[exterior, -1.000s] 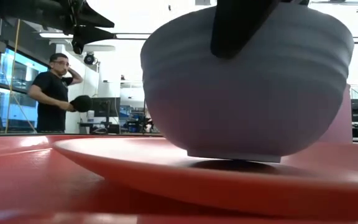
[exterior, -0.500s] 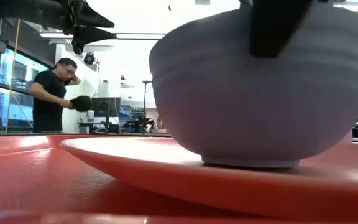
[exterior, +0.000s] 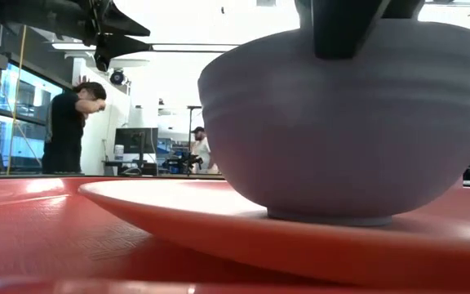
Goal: Set up tray
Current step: Put the blue napkin on the red serving tray to the left of the pink plate
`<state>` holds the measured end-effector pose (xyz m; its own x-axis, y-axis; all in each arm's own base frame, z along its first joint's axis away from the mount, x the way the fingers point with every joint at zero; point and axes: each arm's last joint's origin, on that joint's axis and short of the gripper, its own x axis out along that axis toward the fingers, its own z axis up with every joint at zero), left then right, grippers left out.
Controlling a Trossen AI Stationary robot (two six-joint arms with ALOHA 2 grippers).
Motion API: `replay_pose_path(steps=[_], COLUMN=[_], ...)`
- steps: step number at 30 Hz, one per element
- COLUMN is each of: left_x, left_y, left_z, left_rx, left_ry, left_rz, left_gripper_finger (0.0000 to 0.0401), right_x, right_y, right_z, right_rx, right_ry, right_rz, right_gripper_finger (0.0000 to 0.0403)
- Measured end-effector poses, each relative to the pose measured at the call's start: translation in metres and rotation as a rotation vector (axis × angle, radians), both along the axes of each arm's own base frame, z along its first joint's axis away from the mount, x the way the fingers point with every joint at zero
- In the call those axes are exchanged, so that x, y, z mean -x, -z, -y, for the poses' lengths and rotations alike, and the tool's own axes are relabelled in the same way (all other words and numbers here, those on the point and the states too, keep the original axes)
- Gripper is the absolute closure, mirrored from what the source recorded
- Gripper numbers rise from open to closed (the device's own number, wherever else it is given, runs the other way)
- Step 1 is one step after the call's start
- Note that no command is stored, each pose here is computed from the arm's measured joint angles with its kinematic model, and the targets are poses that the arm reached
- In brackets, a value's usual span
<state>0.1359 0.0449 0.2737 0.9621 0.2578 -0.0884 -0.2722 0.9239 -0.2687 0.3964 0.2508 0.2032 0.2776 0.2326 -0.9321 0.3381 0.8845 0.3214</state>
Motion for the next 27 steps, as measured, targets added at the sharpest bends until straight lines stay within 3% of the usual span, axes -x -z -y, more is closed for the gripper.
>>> replay_pose_path(steps=[4,16,27], left_x=[0.0,0.0,0.0], left_y=[0.0,0.0,0.0], left_z=[0.0,0.0,0.0], left_rx=[0.0,0.0,0.001], left_ry=[0.0,0.0,0.016], left_rz=[0.0,0.0,0.0], left_gripper_finger=[0.0206,0.0206,0.0206], right_x=[-0.002,0.015,0.048], right_y=[-0.008,-0.075,-0.16], right_z=[0.003,0.021,0.057], right_rx=[-0.035,0.007,0.227], right_ry=[0.003,0.046,0.094], right_rz=[0.02,0.206,0.534], right_gripper_finger=[0.0245,0.0232,0.0233])
